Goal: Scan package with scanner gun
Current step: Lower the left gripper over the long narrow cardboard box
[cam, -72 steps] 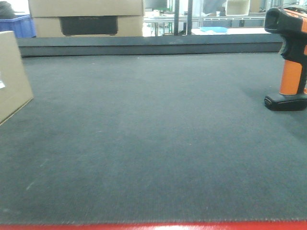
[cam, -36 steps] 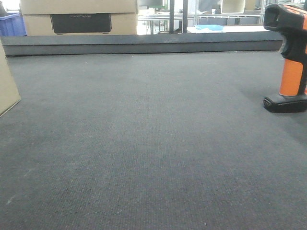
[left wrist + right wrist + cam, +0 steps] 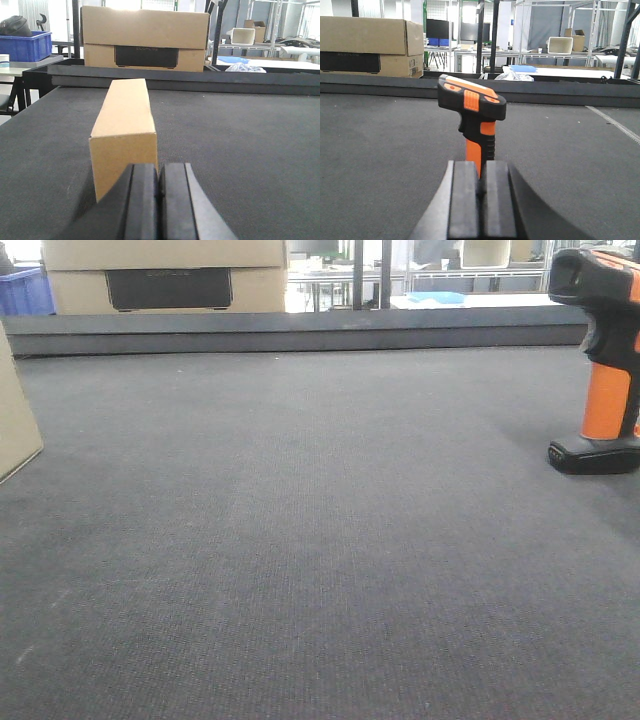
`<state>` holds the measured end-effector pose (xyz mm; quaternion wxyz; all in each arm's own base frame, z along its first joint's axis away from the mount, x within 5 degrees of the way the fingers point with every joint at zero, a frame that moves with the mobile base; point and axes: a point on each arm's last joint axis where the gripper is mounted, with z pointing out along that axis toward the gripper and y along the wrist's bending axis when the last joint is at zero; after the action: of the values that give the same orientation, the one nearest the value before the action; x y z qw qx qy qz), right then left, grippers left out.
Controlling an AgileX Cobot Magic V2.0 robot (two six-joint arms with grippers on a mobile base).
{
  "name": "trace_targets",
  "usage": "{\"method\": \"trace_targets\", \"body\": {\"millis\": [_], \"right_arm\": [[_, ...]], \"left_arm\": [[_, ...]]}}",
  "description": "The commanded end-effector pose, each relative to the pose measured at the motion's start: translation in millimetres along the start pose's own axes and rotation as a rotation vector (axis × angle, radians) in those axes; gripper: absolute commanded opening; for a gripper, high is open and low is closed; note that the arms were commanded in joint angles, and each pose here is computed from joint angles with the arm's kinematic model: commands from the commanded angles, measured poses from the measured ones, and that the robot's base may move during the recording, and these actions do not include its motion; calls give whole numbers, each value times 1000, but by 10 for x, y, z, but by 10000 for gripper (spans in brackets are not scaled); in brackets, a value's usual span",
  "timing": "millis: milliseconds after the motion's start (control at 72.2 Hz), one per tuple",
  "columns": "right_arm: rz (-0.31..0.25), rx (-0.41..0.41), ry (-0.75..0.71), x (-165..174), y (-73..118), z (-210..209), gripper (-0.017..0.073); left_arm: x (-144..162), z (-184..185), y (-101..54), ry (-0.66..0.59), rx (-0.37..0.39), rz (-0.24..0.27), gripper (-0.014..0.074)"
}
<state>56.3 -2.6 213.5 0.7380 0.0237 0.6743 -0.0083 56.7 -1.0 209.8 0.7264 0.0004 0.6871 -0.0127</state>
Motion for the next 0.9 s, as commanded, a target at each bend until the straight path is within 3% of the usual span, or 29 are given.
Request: {"method": "trace_targets", "body": {"millis": [0, 152, 249, 402, 651, 886], "right_arm": [[-3, 1, -21, -19, -1, -3, -169], [-3, 1, -21, -19, -1, -3, -169], [-3, 1, -21, -19, -1, -3, -169], [-3, 1, -21, -19, -1, -3, -169], [-3, 1, -21, -19, -1, -3, -169], [-3, 1, -21, -19, -1, -3, -169]], "left_arm": [[-22, -4, -3, -19, 5, -1, -111], [-28, -4, -3, -26, 5, 4, -111], [-17, -4, -4, -13, 6, -64, -111], [-14, -4, -4, -4, 6, -66, -111], [-716, -169, -37, 92, 25, -55, -111], [-1187, 119, -56, 355, 27, -51, -111]]}}
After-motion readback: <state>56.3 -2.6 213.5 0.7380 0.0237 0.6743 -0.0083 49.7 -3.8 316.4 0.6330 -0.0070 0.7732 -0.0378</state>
